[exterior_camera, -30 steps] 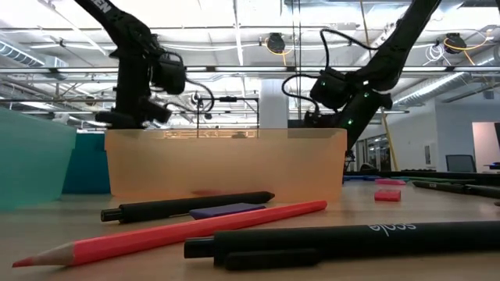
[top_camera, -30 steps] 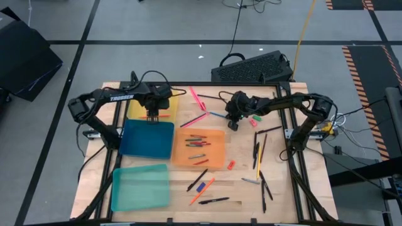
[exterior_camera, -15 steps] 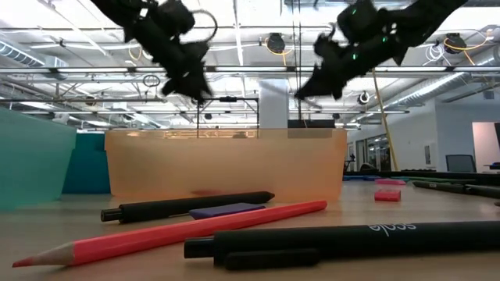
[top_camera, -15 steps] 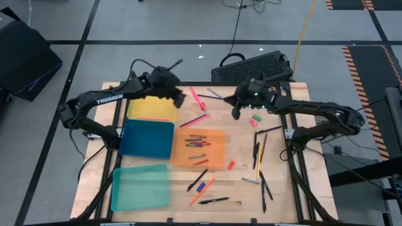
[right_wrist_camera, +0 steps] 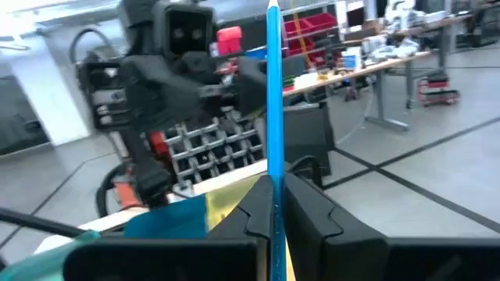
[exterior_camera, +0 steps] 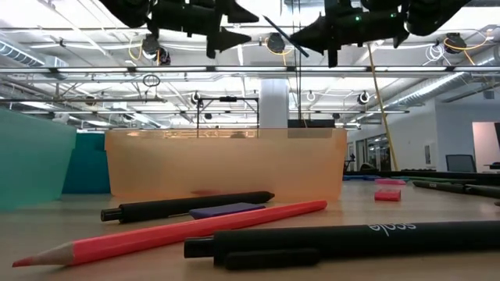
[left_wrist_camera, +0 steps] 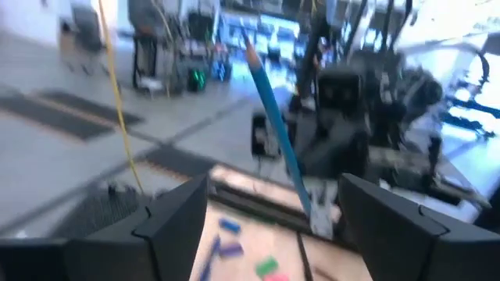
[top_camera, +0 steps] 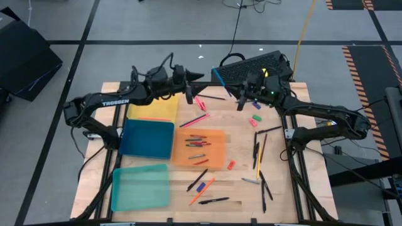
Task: Sort crayons/erasers/pens/pencils in bins
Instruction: Put the blue pencil into yellow bin
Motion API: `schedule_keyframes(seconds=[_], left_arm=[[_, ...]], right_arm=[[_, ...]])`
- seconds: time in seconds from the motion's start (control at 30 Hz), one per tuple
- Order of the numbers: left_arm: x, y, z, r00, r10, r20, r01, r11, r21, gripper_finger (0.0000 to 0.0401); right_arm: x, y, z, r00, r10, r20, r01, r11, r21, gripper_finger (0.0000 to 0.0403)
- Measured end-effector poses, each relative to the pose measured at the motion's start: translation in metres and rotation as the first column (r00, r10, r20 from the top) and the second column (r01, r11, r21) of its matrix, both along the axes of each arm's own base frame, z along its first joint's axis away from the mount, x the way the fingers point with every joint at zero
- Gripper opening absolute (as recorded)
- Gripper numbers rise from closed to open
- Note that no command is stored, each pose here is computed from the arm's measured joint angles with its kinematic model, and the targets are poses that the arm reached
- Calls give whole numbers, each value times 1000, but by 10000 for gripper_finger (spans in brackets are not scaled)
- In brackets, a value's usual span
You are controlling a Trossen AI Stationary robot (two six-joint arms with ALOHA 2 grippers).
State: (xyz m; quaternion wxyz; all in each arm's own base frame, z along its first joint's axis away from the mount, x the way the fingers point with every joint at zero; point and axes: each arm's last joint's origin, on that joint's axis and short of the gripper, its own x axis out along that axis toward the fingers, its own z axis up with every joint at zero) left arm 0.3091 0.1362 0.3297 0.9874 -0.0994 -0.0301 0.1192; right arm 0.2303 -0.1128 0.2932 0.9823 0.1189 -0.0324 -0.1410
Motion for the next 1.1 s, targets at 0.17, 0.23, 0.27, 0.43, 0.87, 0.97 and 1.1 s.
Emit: schedule_keyframes(seconds=[0.17, 0.23, 0.27, 0.43, 0.87, 0.97, 1.1], left_arm=[[3, 4, -1, 999, -29, 34, 28, 1000, 9, 253], [6, 7, -8, 997, -81, 19, 81, 996, -29, 242], [8, 7, -11, 994, -110, 23, 111, 993, -43, 237], [19, 5, -17, 980, -179, 89, 184, 981, -52, 228], [35, -2, -30, 955, -265, 133, 277, 957, -82, 229], [36, -2, -33, 959, -263, 101, 273, 956, -104, 229], [32, -2, -32, 965, -258, 50, 261, 960, -100, 229]], right_arm=[[10, 7, 3, 995, 29, 90, -31, 999, 23, 13], [14, 10, 2, 994, -2, 113, -4, 999, 51, 12], [16, 11, 2, 992, -20, 122, 13, 998, 55, 11], [24, 20, -1, 991, -9, 132, 2, 998, 58, 3], [29, 28, -5, 991, -70, 113, 62, 995, 73, 0], [28, 28, -12, 997, -72, 16, 70, 994, 80, 0], [24, 30, -33, 971, -45, -233, 70, 993, 97, 19]])
